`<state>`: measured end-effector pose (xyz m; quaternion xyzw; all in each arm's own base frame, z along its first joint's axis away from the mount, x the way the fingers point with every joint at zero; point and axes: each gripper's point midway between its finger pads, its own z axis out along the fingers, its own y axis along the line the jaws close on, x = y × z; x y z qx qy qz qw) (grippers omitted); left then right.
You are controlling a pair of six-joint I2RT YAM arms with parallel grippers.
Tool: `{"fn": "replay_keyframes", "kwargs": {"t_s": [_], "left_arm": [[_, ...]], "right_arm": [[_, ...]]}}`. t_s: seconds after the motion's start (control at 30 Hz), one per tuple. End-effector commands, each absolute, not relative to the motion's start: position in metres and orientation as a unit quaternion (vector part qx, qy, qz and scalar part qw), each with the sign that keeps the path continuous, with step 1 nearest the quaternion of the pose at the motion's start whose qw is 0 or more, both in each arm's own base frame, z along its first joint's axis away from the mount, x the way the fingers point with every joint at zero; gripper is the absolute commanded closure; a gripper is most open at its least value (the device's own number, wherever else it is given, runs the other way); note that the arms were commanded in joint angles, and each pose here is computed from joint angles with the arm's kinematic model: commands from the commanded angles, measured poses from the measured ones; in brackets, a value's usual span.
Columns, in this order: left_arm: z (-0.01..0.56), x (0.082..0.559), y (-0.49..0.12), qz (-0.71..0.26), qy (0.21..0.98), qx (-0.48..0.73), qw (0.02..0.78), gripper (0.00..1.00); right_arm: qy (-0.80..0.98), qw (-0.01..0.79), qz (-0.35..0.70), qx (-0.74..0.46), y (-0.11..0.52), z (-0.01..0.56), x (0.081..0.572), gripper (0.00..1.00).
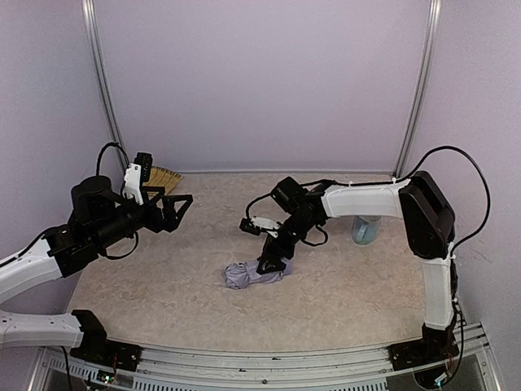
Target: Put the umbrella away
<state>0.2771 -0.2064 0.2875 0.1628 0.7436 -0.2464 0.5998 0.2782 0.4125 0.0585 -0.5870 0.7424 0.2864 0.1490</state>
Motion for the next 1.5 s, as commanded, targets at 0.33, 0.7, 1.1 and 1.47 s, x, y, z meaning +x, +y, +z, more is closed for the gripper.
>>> {"fn": "replay_keyframes", "kwargs": {"t_s": [0.33, 0.7, 1.1, 1.47], "left_arm": [[0.290, 0.283, -0.206, -0.250, 0.743, 0.160, 0.600, 0.03], [0.251, 0.343, -0.160, -0.174, 0.780, 0.052, 0.599, 0.01], [0.199, 0.374, -0.032, 0.001, 0.736, -0.116, 0.667, 0.01], [0.187, 0.374, 0.011, 0.070, 0.732, -0.148, 0.661, 0.01]], "right_arm": [[0.693, 0.395, 0.360, -0.484, 0.370, 0.279, 0.311, 0.00], [0.774, 0.629, 0.072, 0.015, 0.023, 0.309, 0.380, 0.00], [0.702, 0.692, -0.035, 0.166, -0.055, 0.201, 0.315, 0.00], [0.685, 0.671, -0.083, 0.270, -0.089, 0.157, 0.305, 0.00]]}}
